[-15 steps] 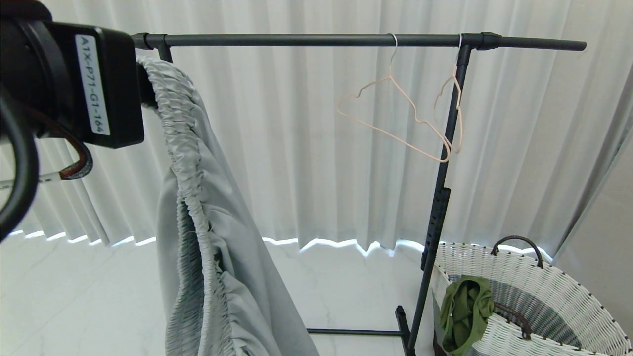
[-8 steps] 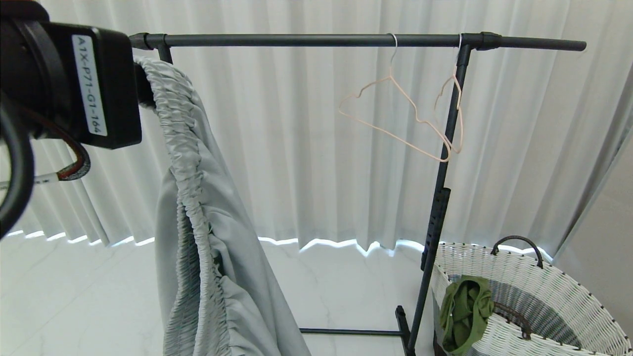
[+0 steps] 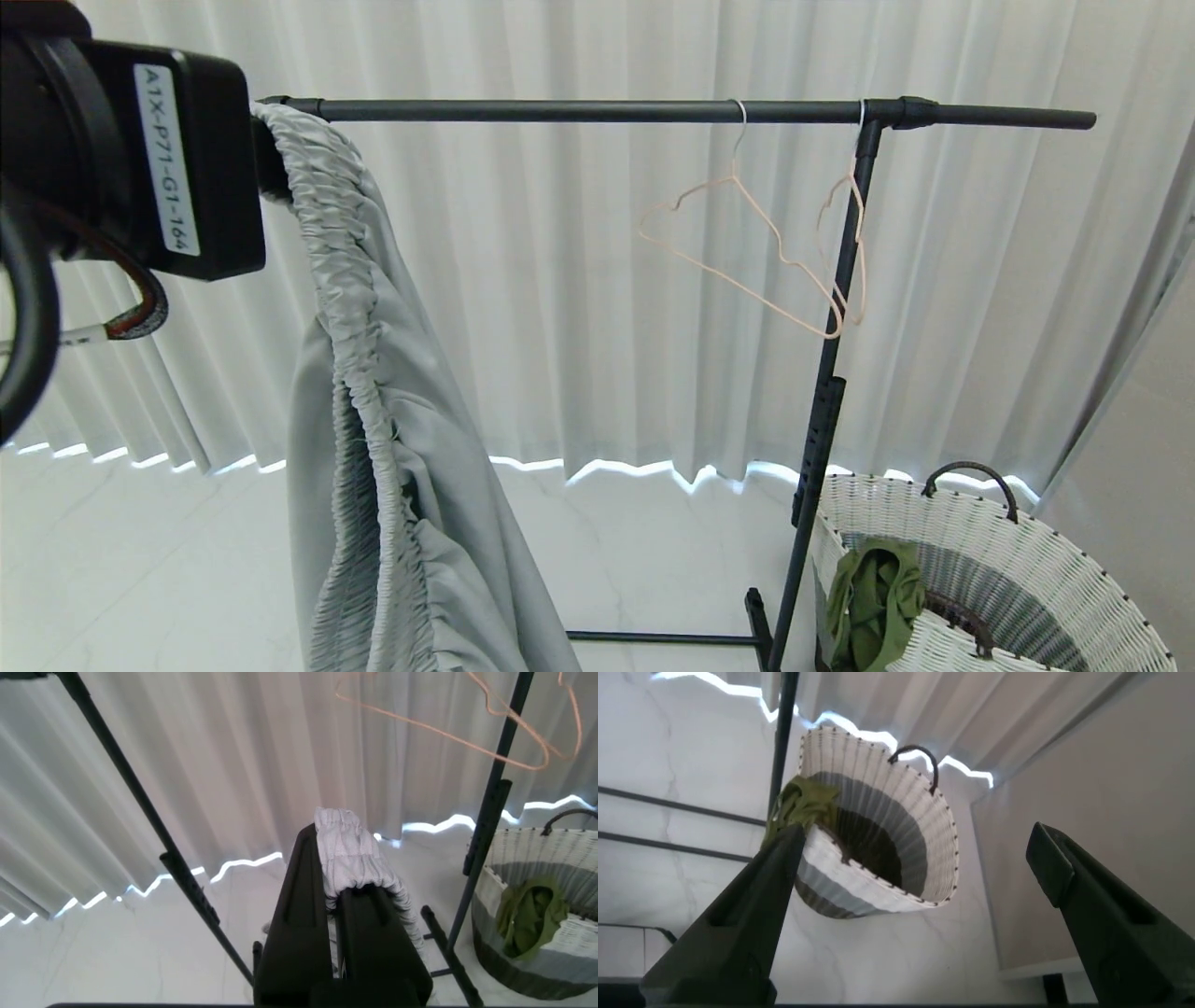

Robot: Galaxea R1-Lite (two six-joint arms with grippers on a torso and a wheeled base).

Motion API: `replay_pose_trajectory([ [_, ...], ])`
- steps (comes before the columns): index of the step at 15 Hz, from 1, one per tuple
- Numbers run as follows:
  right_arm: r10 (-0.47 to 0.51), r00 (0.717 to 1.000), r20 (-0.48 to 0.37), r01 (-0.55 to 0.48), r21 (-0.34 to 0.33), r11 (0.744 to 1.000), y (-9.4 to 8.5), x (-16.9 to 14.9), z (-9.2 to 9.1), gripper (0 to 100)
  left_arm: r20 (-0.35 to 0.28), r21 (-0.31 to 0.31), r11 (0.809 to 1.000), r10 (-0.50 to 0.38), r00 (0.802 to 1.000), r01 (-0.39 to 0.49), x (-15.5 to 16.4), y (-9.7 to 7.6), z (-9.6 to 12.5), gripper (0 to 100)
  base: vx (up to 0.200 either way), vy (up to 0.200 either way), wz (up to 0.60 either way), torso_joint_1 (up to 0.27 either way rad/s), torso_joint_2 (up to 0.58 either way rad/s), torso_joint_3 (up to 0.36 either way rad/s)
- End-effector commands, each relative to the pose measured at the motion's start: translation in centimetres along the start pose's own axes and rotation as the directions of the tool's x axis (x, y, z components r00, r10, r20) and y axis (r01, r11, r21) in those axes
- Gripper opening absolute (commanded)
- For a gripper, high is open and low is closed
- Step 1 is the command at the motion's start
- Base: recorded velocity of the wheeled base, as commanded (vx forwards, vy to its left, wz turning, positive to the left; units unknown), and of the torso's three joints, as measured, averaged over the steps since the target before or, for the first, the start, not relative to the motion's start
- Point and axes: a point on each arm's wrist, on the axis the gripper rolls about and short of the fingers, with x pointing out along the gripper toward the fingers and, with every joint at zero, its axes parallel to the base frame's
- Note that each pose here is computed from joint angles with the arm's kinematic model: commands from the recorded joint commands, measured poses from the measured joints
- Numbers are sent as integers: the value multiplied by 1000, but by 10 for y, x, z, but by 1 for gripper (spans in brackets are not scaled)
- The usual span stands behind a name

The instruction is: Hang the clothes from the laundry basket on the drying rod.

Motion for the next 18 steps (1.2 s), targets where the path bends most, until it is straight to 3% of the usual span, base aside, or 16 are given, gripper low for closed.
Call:
replay_pose_trajectory([
  [1,1,1000,-3,-1,0,1000,0,1,0,100,0,0,1000,2,1000,-2,0,0,0,0,0,0,0,173,-452,-276],
  [11,-3,1000,1,3,1,1000,0,0,0,100,-16,16,1000,2,1000,-1,3,-3,-5,0,0,0,0,201,-478,-281],
  [16,-10,1000,-26,10,-4,1000,3,1,-13,100,-36,117,993,7,999,-2,5,-4,-11,0,0,0,0,233,-515,-284],
  [18,-9,1000,-25,9,-9,1000,4,-1,-20,100,-43,122,992,20,999,-15,8,-3,-13,0,0,0,0,129,-271,-146],
])
